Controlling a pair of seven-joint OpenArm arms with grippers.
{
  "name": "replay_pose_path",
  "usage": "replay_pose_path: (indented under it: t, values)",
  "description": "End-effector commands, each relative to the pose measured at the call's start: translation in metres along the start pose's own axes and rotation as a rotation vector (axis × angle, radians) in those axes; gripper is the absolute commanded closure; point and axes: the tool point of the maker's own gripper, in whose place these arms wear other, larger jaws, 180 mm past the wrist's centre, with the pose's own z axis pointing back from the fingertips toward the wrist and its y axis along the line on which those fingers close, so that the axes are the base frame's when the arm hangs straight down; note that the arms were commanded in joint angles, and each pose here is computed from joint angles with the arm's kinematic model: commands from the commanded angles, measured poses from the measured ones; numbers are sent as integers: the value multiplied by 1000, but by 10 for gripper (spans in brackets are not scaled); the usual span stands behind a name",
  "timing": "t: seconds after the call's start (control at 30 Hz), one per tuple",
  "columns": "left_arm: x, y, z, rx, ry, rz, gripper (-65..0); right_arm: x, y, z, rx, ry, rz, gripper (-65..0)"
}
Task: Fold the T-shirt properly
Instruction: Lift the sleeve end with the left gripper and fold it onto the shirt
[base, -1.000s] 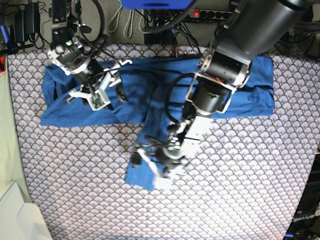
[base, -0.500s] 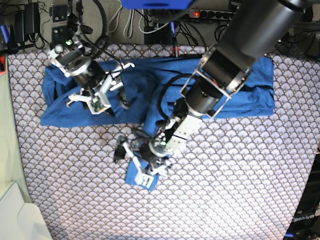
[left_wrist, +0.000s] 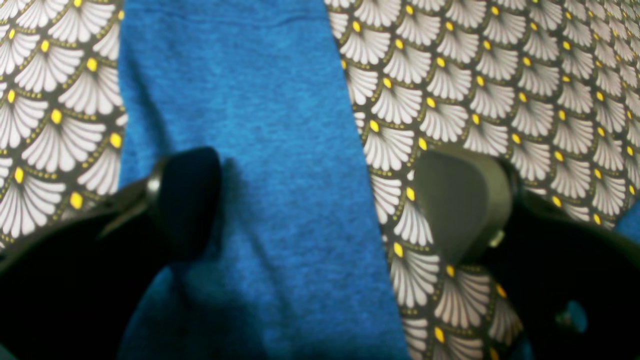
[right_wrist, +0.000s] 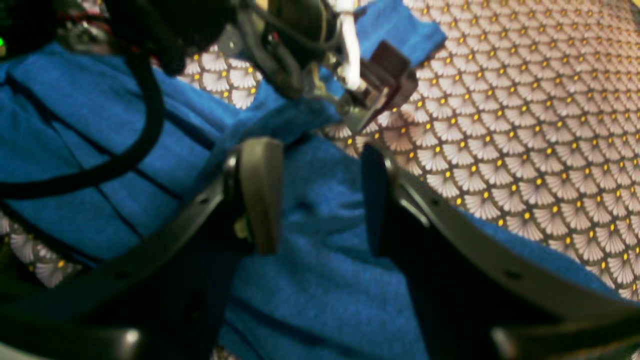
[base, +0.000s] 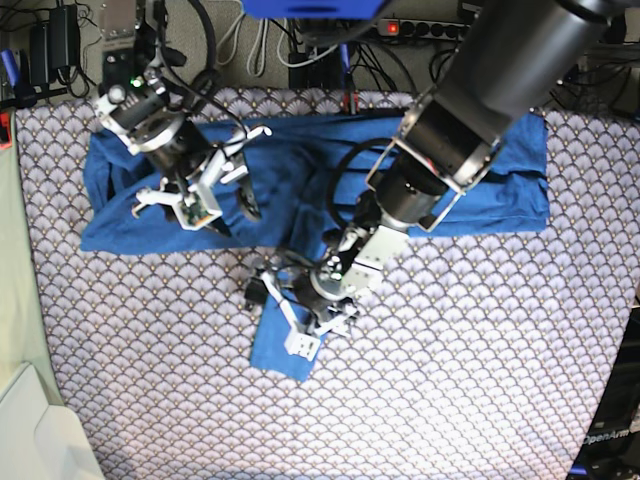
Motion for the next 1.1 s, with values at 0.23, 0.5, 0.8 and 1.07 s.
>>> replay_pose_path:
  t: [0.23,0.5,0.8,1.07]
  values:
    - [22,-3,-3,-4,-37,-17,-632,15,1,3,3,-57,2,-269]
    - [-8,12,-1,33,42,-2,-630,17,-2,2,-4,-64,6,-269]
    - [-10,27,3,55,55,2,-631,19,-2,1,-2,-67,7,-269]
    - [0,17,2,28,67,-11,-631,22,-5,0,-6,-76,12,-269]
